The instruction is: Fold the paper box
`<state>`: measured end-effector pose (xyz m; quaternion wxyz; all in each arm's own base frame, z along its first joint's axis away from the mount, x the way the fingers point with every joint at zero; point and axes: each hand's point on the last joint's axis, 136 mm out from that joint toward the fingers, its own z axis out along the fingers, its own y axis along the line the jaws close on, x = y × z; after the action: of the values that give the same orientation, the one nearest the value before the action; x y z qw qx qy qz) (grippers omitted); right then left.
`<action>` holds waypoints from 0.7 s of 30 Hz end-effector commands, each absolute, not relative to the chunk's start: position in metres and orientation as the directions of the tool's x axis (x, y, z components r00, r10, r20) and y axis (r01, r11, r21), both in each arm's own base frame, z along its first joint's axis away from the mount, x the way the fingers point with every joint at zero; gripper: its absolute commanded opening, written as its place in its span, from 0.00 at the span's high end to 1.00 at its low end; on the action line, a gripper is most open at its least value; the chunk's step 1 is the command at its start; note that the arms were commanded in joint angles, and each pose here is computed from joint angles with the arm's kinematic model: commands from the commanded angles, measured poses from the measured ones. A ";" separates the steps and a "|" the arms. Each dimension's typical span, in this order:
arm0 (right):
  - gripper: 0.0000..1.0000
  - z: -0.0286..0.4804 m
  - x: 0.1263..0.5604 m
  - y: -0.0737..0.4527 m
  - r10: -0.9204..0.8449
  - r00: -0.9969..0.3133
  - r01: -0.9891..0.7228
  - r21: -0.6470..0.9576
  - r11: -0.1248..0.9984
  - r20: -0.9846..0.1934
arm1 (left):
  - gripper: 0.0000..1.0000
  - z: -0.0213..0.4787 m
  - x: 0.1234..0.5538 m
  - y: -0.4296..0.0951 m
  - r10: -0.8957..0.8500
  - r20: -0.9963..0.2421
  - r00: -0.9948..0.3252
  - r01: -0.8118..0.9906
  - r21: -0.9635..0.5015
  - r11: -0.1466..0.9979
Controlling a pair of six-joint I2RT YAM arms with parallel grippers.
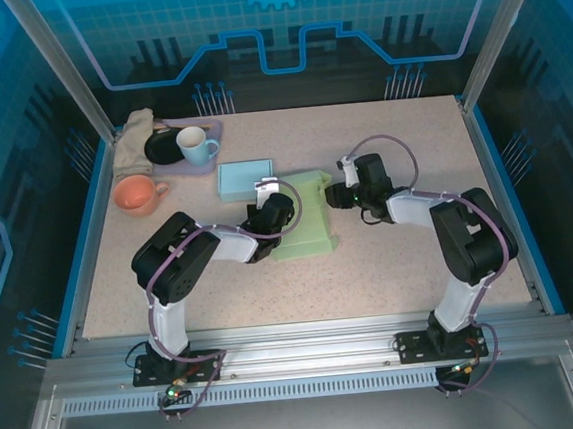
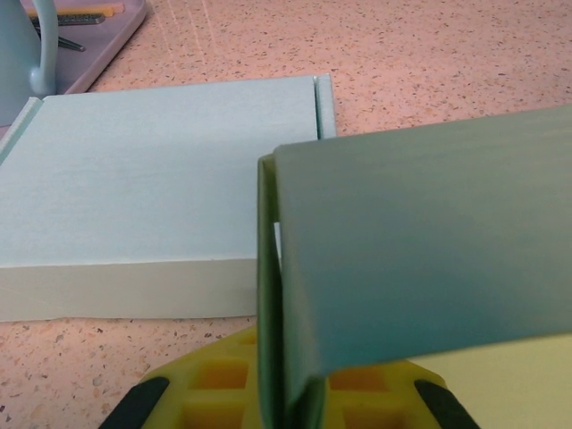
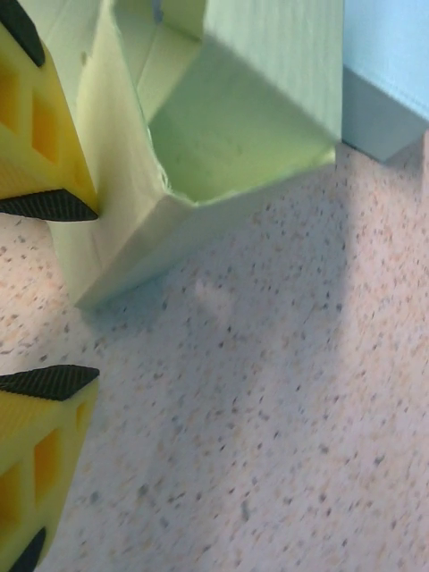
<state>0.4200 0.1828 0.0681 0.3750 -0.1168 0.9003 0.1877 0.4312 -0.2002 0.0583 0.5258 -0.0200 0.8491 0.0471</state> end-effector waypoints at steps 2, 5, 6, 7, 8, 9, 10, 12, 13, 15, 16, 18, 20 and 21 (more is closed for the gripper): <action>0.51 0.079 0.424 0.212 -0.142 -0.635 -0.476 0.240 0.846 -0.759 | 0.92 0.038 0.424 -0.204 0.093 -0.857 -0.507 -0.027 0.124 0.992; 0.52 0.077 0.424 0.217 -0.161 -0.630 -0.492 0.230 0.839 -0.760 | 0.92 0.038 0.424 -0.205 0.093 -0.857 -0.507 -0.026 0.123 0.992; 0.52 0.077 0.424 0.219 -0.166 -0.625 -0.500 0.227 0.836 -0.763 | 0.92 0.038 0.423 -0.205 0.093 -0.857 -0.507 -0.026 0.123 0.992; 0.52 0.077 0.425 0.220 -0.169 -0.621 -0.504 0.224 0.834 -0.765 | 0.92 0.037 0.423 -0.205 0.093 -0.857 -0.507 -0.026 0.123 0.992; 0.52 0.077 0.425 0.221 -0.174 -0.618 -0.507 0.219 0.834 -0.767 | 0.92 0.038 0.423 -0.205 0.094 -0.857 -0.507 -0.025 0.123 0.992; 0.52 0.077 0.425 0.221 -0.176 -0.615 -0.507 0.214 0.835 -0.768 | 0.92 0.037 0.423 -0.205 0.094 -0.856 -0.508 -0.025 0.124 0.992; 0.53 0.078 0.427 0.221 -0.178 -0.609 -0.509 0.209 0.835 -0.773 | 0.92 0.038 0.423 -0.204 0.092 -0.857 -0.507 -0.027 0.122 0.992; 0.53 0.080 0.428 0.224 -0.179 -0.602 -0.516 0.208 0.831 -0.778 | 0.92 0.038 0.423 -0.205 0.093 -0.858 -0.505 -0.024 0.122 0.992; 0.54 0.079 0.428 0.225 -0.184 -0.601 -0.522 0.208 0.827 -0.778 | 0.92 0.038 0.423 -0.205 0.094 -0.858 -0.506 -0.024 0.122 0.992; 0.55 0.079 0.429 0.230 -0.190 -0.599 -0.531 0.209 0.821 -0.778 | 0.92 0.038 0.423 -0.206 0.093 -0.858 -0.505 -0.021 0.120 0.993; 0.56 0.078 0.429 0.233 -0.193 -0.599 -0.534 0.209 0.819 -0.777 | 0.92 0.038 0.423 -0.206 0.093 -0.858 -0.505 -0.021 0.120 0.993; 0.58 0.076 0.429 0.237 -0.202 -0.597 -0.540 0.203 0.817 -0.776 | 0.92 0.038 0.423 -0.205 0.094 -0.857 -0.507 -0.021 0.121 0.992; 0.60 0.072 0.427 0.242 -0.211 -0.600 -0.546 0.201 0.814 -0.772 | 0.92 0.038 0.423 -0.205 0.097 -0.856 -0.507 -0.020 0.124 0.992; 0.60 0.071 0.427 0.244 -0.215 -0.599 -0.547 0.198 0.813 -0.771 | 0.92 0.038 0.424 -0.206 0.095 -0.858 -0.506 -0.019 0.121 0.992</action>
<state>0.4220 0.2230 0.0621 0.3731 -0.1971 0.8843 0.1999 0.4312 -0.1997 0.0580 0.5253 -0.0201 0.8493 0.0479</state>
